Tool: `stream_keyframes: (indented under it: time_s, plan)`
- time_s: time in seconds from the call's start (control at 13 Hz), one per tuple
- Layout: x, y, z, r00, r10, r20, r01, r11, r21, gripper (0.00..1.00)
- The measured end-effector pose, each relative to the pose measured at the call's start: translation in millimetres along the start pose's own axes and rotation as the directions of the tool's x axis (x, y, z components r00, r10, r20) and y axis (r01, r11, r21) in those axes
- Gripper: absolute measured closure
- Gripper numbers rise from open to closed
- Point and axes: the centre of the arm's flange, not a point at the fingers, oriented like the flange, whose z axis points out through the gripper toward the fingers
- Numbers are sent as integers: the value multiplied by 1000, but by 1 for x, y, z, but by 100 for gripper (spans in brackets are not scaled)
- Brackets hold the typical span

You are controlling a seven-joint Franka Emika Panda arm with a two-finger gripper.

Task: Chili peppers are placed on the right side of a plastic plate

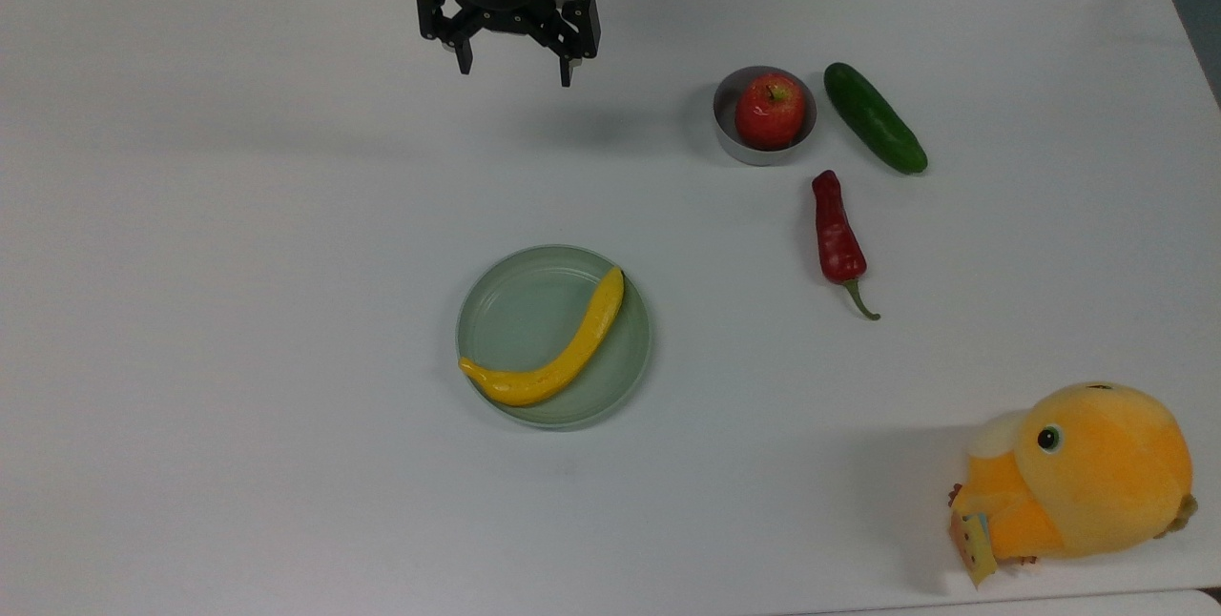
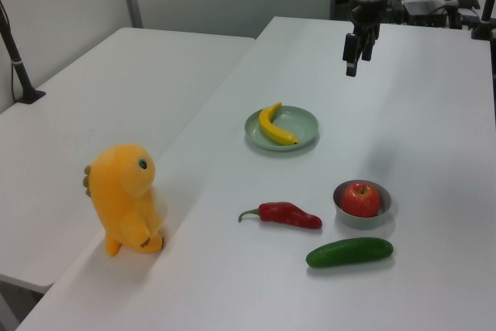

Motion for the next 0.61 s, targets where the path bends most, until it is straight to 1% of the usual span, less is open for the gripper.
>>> stream_keyframes:
  time_s: [0.08, 0.61]
  plan:
    - [-2, -1, 1, 1000, -4, 13, 4, 1000, -2, 0]
    - [-2, -1, 1, 1000, -6, 13, 6, 1000, -2, 0]
